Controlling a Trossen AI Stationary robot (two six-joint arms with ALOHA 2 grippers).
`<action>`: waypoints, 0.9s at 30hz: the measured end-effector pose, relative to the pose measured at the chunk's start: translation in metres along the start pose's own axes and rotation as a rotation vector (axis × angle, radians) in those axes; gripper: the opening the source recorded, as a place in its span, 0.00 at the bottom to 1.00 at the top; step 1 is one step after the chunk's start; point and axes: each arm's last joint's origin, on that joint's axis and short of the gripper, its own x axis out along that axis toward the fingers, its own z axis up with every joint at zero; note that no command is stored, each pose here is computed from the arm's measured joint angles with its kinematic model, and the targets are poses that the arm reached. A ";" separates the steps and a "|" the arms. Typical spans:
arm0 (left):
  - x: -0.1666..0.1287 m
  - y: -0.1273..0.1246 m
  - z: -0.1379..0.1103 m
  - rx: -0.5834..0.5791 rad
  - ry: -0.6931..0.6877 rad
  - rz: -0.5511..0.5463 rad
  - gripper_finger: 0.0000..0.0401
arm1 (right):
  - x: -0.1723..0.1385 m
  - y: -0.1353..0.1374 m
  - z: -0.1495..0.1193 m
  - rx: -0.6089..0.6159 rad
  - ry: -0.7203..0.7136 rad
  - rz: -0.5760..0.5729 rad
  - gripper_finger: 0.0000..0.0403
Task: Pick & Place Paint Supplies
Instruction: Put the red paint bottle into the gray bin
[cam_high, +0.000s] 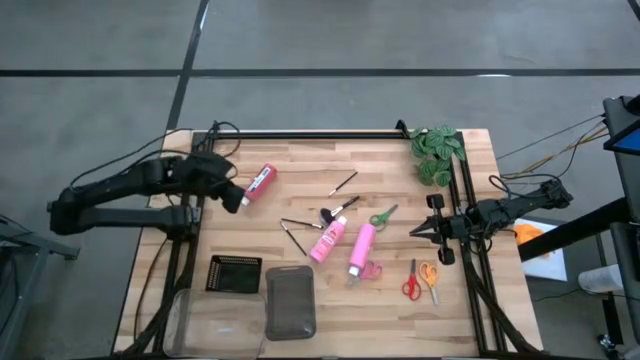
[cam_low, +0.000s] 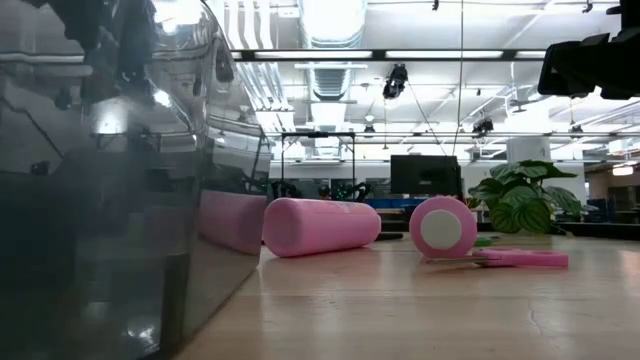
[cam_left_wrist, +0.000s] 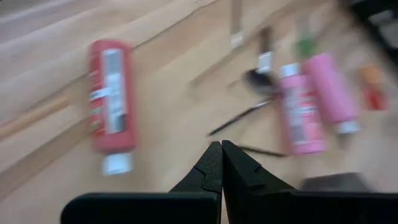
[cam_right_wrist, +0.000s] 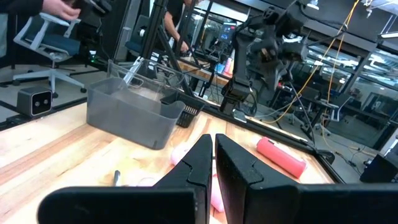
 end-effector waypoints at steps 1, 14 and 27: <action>0.003 -0.001 0.002 -0.001 0.014 0.036 0.00 | 0.000 0.000 0.000 0.000 0.000 0.000 0.04; 0.044 0.001 -0.002 -0.072 0.117 0.177 0.00 | 0.000 0.000 0.000 0.000 0.000 0.000 0.04; 0.035 0.008 -0.013 -0.186 0.120 0.131 0.12 | 0.000 0.000 0.000 0.000 -0.001 0.000 0.04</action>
